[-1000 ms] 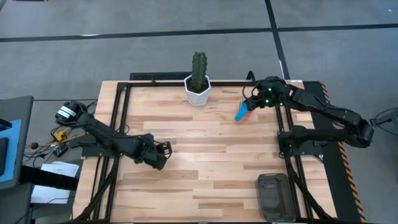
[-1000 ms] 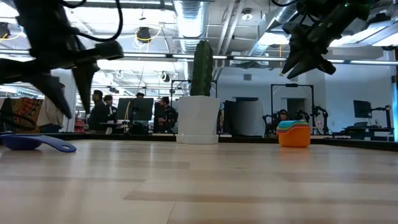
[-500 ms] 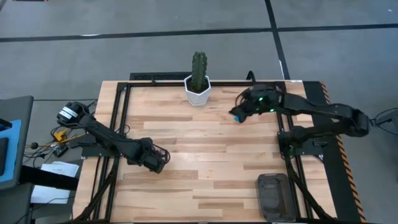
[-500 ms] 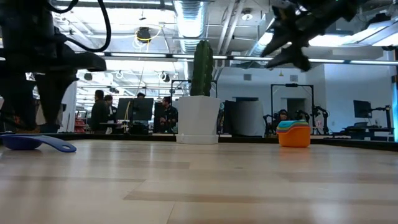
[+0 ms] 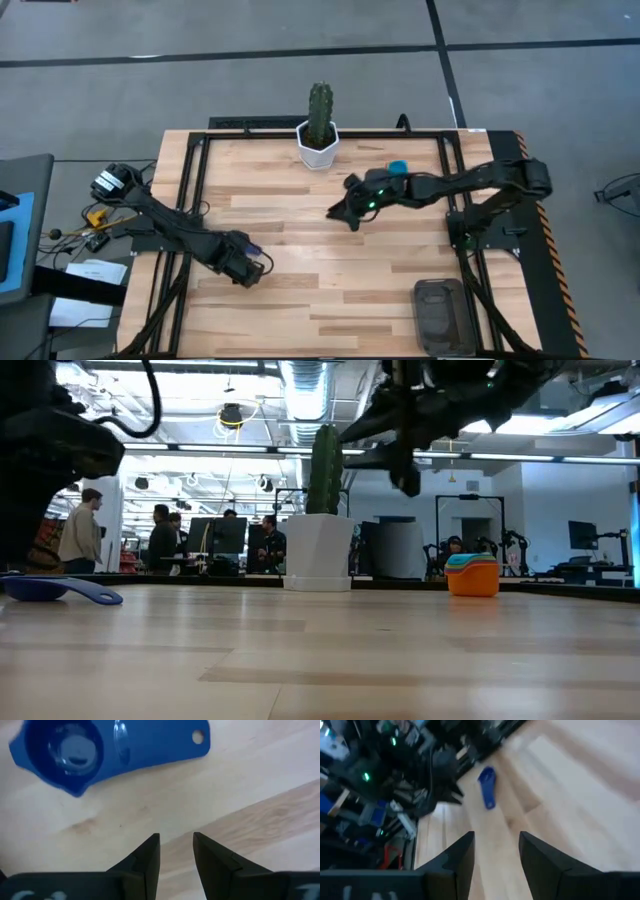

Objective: Nest measuring cups in basket
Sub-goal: Stack the violet measuring cup on top of the light blue measuring cup

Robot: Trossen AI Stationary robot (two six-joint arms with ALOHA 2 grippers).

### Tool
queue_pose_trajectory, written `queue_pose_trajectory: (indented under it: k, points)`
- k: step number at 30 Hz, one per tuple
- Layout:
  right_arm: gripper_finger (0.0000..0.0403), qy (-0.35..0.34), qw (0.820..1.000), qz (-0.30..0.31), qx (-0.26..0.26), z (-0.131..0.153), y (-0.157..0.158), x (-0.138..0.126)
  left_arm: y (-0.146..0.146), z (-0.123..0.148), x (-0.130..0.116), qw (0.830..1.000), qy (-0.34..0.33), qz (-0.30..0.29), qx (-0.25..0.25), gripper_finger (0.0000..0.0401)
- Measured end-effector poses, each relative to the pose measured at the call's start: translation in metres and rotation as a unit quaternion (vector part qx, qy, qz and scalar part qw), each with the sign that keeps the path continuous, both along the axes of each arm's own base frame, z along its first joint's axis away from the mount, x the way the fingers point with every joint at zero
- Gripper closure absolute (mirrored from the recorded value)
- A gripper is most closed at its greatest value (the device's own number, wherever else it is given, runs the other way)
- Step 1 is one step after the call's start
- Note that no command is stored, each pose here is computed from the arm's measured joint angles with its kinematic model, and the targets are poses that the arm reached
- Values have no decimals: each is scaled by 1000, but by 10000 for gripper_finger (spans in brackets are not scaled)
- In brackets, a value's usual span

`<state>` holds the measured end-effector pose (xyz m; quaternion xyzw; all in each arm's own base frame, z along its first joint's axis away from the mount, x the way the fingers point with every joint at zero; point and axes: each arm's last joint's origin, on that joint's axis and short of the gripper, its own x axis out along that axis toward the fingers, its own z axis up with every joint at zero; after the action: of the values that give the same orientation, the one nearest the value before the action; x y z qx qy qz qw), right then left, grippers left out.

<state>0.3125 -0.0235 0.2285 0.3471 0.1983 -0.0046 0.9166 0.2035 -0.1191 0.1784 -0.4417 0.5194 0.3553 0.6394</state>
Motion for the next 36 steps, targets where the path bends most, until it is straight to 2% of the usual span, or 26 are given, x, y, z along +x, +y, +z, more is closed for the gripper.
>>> queue_pose_trajectory:
  k: [6,11,16,21,31,36]
  points:
    - [231,33,999,35,10,-18,17,39,-2,-1,-15,996,45,-59,53,307]
    - [230,25,999,37,16,-19,20,82,6,5,-29,988,81,-102,87,313]
    - [236,19,999,31,22,-25,16,129,11,23,-44,977,50,-155,135,318]
    - [236,50,998,23,26,-33,10,165,19,43,-65,962,10,-197,187,319]
    - [230,102,995,-5,2,-56,11,196,42,71,-96,931,-39,-279,234,319]
    - [223,95,995,5,-34,-68,16,207,50,74,-104,917,-20,-305,258,319]
